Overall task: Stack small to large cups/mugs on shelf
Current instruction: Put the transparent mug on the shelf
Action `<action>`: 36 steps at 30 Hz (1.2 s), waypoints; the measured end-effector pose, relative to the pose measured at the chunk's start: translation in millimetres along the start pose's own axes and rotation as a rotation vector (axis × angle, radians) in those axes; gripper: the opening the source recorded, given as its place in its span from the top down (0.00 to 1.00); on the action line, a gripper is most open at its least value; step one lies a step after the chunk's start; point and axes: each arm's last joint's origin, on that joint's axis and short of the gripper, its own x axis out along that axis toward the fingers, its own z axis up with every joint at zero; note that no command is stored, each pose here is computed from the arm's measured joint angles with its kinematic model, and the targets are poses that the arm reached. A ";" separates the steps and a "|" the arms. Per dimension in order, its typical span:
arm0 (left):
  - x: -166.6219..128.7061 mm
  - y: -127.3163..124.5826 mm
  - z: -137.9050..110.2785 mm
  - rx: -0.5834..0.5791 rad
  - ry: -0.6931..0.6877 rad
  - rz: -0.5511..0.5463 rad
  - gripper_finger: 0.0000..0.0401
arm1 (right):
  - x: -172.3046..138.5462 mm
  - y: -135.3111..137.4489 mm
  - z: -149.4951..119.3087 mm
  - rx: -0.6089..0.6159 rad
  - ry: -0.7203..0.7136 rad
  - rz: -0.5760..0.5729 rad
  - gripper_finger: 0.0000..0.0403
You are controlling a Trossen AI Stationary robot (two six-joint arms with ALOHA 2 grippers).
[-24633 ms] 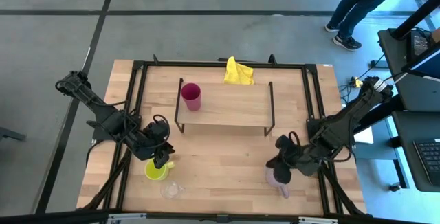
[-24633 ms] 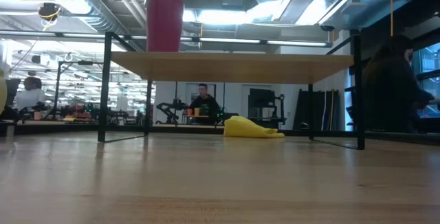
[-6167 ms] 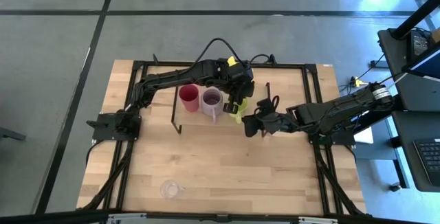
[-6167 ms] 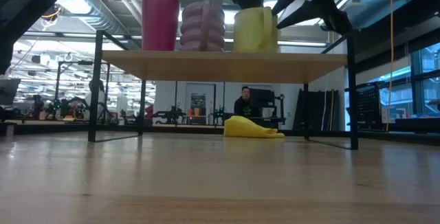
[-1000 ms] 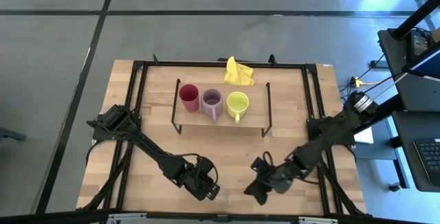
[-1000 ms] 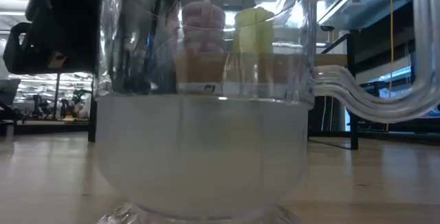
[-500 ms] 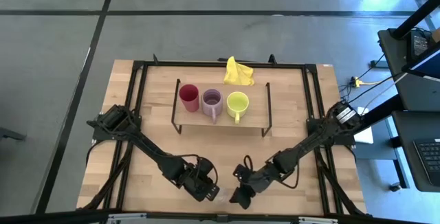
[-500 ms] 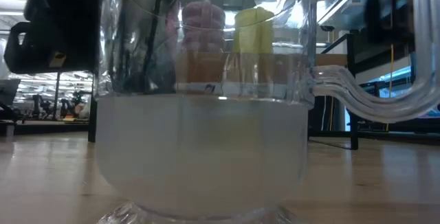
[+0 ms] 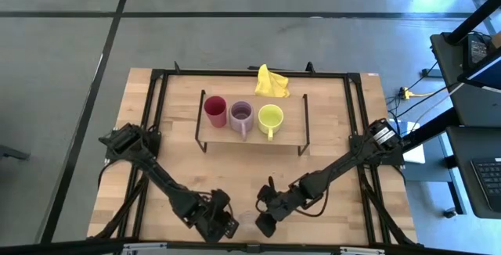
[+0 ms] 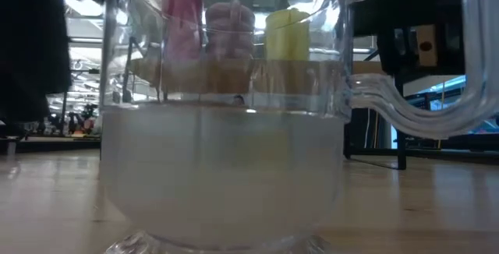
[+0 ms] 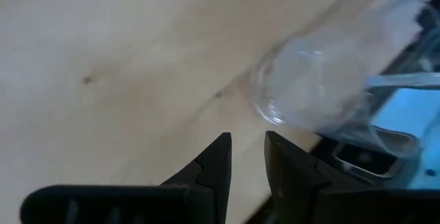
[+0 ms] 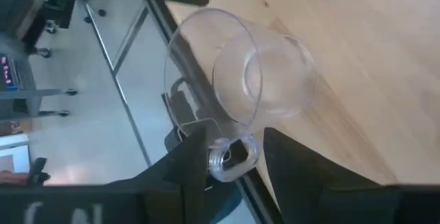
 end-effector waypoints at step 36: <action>15.4 -15.2 47.1 0.113 -0.088 -0.083 0.79 | 0.9 -9.2 11.1 0.049 0.015 -0.056 0.65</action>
